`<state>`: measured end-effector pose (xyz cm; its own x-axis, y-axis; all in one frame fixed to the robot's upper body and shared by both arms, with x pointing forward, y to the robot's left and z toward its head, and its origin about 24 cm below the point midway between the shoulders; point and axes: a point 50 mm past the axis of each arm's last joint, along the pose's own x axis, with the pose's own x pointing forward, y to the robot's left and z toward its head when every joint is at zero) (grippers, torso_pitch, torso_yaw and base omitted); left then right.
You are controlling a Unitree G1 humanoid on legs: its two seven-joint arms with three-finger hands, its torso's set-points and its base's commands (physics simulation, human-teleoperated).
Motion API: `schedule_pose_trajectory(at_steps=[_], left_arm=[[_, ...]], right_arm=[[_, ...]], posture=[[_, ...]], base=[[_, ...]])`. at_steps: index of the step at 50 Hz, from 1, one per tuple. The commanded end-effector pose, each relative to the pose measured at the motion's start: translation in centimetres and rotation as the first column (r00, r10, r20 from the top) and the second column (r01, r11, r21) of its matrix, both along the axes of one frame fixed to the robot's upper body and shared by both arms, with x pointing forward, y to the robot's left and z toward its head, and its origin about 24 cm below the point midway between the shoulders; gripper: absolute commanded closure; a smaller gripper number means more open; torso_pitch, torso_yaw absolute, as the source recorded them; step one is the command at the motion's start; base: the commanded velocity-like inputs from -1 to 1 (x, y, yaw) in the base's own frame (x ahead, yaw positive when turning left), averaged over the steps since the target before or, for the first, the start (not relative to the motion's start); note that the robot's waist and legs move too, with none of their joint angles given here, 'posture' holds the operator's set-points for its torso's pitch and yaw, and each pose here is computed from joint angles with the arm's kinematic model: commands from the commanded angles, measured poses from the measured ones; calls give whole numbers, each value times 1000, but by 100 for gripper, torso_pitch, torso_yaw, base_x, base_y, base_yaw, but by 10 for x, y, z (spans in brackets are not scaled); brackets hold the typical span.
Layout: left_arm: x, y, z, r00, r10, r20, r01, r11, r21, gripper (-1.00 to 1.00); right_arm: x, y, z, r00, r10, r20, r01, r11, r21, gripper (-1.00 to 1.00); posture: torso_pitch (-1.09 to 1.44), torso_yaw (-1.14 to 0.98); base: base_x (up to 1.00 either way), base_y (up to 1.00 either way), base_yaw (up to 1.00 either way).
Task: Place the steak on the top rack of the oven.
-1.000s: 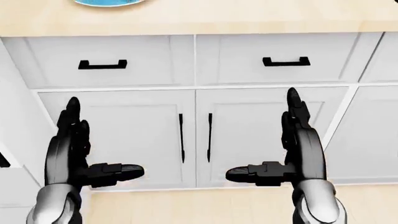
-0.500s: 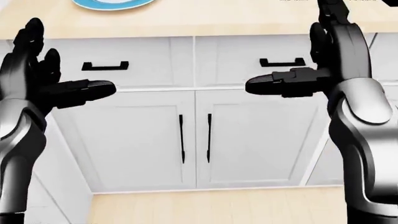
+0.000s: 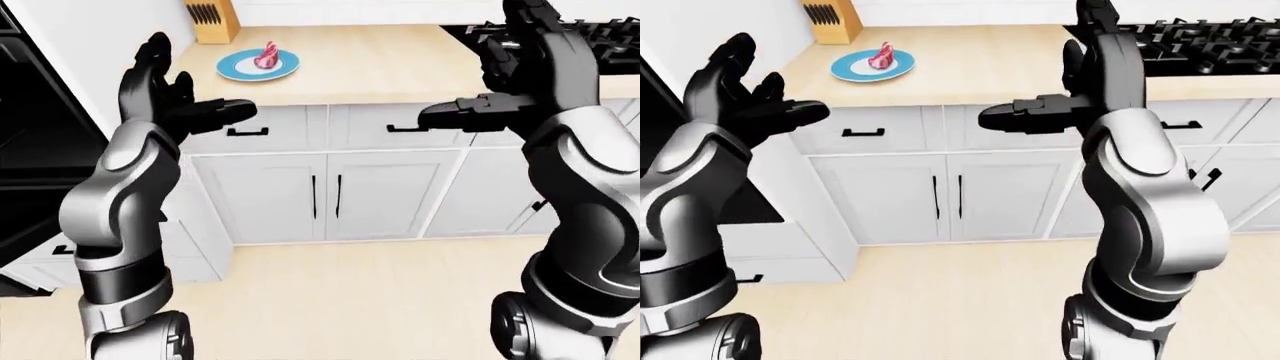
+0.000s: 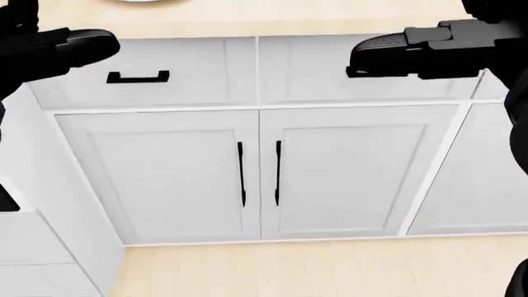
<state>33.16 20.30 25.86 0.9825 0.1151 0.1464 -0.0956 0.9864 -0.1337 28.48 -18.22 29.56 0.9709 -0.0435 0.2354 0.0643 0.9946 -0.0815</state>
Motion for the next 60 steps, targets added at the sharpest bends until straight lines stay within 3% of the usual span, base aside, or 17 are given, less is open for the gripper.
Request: schedule_pose_trajectory(at_steps=[1, 60], left_arm=[[-6, -1, 18, 997, 0, 76, 0, 1000, -1, -100], [-4, 2, 15, 998, 7, 62, -7, 1000, -7, -100]], right_arm=[[-7, 0, 15, 997, 0, 80, 0, 1000, 3, -100], [-8, 6, 12, 996, 39, 81, -39, 999, -3, -100]], posture=[[0, 0], [0, 0]], base=[[0, 0, 0], [3, 10, 0]])
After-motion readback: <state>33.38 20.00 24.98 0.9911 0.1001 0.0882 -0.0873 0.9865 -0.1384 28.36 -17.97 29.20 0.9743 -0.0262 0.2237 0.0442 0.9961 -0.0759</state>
